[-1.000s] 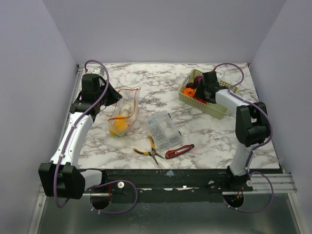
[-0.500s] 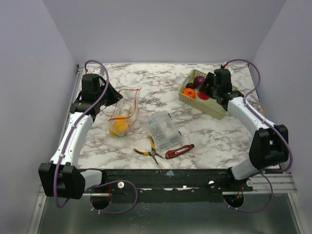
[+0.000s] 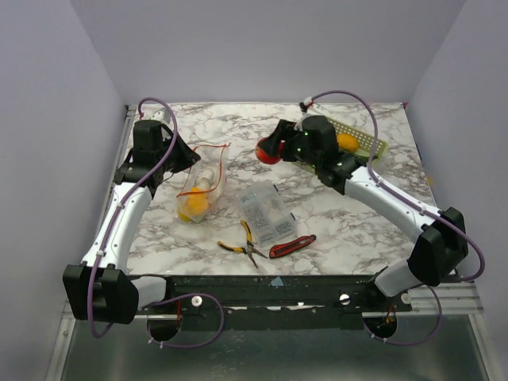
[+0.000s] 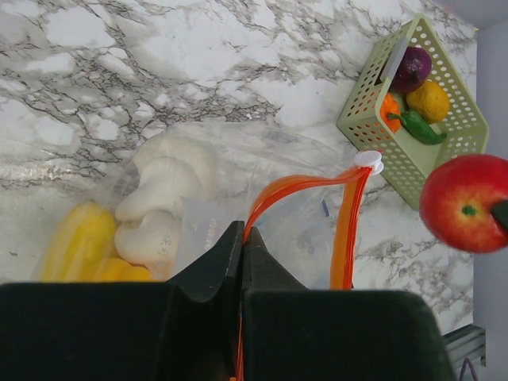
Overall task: Place the food in the zip-top bag and seal the zipper
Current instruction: Place the fake fruit in the zipper food storage bag.
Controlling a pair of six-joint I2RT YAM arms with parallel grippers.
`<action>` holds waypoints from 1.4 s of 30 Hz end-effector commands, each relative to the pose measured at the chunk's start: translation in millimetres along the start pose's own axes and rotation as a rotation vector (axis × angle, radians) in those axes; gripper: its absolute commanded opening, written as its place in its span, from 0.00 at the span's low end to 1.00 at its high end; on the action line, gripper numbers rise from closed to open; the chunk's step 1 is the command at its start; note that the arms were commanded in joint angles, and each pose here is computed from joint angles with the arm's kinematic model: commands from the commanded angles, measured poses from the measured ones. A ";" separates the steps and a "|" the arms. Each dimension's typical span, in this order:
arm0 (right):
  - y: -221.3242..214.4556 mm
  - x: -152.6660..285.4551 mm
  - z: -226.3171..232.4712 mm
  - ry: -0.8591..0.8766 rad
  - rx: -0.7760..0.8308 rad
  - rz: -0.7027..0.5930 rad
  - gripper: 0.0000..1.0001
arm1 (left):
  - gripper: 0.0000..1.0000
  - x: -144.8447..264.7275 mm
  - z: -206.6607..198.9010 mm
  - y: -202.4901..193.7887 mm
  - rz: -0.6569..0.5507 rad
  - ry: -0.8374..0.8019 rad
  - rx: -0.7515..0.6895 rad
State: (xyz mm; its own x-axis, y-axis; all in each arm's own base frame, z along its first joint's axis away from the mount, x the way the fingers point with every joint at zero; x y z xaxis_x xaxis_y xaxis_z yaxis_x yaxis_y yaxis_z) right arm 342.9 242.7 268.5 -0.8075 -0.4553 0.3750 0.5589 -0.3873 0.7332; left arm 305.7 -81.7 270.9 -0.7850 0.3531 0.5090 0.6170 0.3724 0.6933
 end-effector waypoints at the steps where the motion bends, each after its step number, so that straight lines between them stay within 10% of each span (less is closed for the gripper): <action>1: -1.9 15.6 83.0 0.215 0.090 -0.081 0.31 | 0.00 2.7 -6.2 7.4 -0.017 -0.033 0.002; 12: -55.0 16.4 178.4 0.286 0.354 -0.064 0.37 | 0.00 2.4 -6.1 7.2 -0.016 -0.033 0.003; 42: -64.0 -22.3 155.4 -0.044 0.506 -0.077 0.87 | 0.00 -0.6 -6.0 6.2 -0.002 -0.037 0.012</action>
State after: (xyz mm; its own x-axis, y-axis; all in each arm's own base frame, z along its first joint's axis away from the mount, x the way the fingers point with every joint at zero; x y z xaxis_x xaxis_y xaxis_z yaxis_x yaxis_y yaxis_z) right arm 294.5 414.0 289.9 -0.8230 -0.4580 0.3359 0.3824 -0.0096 0.9239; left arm 306.8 -82.5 268.7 -0.7753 0.3677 0.5135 0.6292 0.3783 0.6790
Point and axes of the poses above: each gripper's point midway between its finger pads, its own x axis back along the fingers, its own z axis along the line the jaws close on, y = z × x, the point moved 6 cm from there along x, back along the fingers, and after that the axes turned 5 degrees about -x, right-handed, at the moved point
